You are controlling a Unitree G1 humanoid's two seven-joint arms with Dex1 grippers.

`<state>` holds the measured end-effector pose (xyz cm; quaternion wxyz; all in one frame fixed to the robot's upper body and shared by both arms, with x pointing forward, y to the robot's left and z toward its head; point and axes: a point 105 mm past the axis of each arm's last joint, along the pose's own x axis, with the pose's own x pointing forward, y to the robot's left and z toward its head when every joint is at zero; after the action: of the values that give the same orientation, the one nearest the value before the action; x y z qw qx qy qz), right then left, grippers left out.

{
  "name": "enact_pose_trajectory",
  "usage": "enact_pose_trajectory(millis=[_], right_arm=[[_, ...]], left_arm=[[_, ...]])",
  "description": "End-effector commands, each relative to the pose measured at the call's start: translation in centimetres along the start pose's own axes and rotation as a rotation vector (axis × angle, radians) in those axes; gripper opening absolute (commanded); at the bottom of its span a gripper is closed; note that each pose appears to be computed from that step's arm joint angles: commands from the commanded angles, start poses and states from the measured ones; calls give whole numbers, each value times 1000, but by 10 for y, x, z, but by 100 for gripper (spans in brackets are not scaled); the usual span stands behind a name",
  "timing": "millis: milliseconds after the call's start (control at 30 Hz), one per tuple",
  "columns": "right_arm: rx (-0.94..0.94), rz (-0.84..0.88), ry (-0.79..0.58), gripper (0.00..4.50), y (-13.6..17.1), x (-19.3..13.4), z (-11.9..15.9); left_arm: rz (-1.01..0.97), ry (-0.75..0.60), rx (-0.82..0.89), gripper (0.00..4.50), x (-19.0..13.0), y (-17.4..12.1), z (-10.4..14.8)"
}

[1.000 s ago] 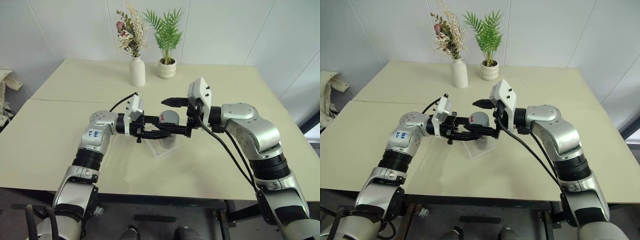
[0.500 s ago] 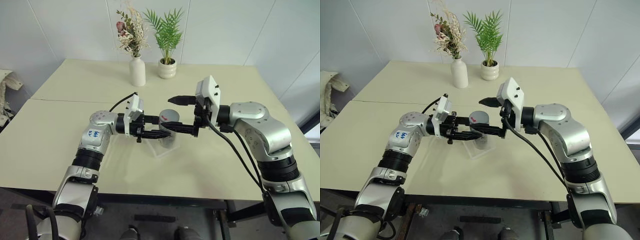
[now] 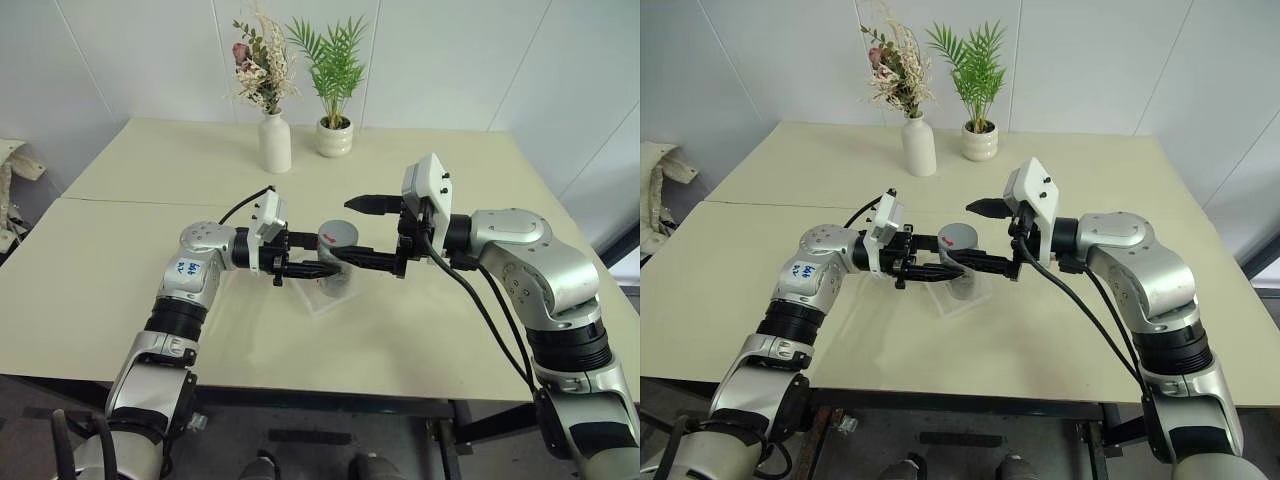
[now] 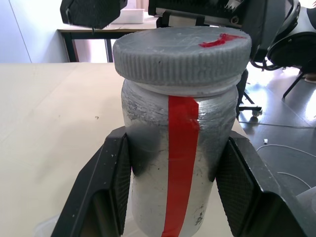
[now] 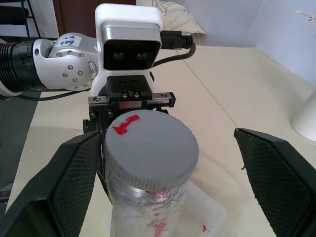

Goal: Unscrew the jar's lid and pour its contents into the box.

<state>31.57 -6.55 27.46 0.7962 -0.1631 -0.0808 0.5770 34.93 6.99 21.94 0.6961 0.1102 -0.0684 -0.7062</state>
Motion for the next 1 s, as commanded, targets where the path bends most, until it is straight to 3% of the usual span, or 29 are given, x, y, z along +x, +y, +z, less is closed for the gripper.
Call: enact_pose_trajectory(millis=[33, 1000], right_arm=[[-25, 26, -55, 448, 5, 1, 15], [-18, 68, -62, 448, 3, 19, 18]], left_arm=[[-13, -9, 70, 207, 4, 3, 17], [-24, -13, 100, 207, 6, 1, 18]])
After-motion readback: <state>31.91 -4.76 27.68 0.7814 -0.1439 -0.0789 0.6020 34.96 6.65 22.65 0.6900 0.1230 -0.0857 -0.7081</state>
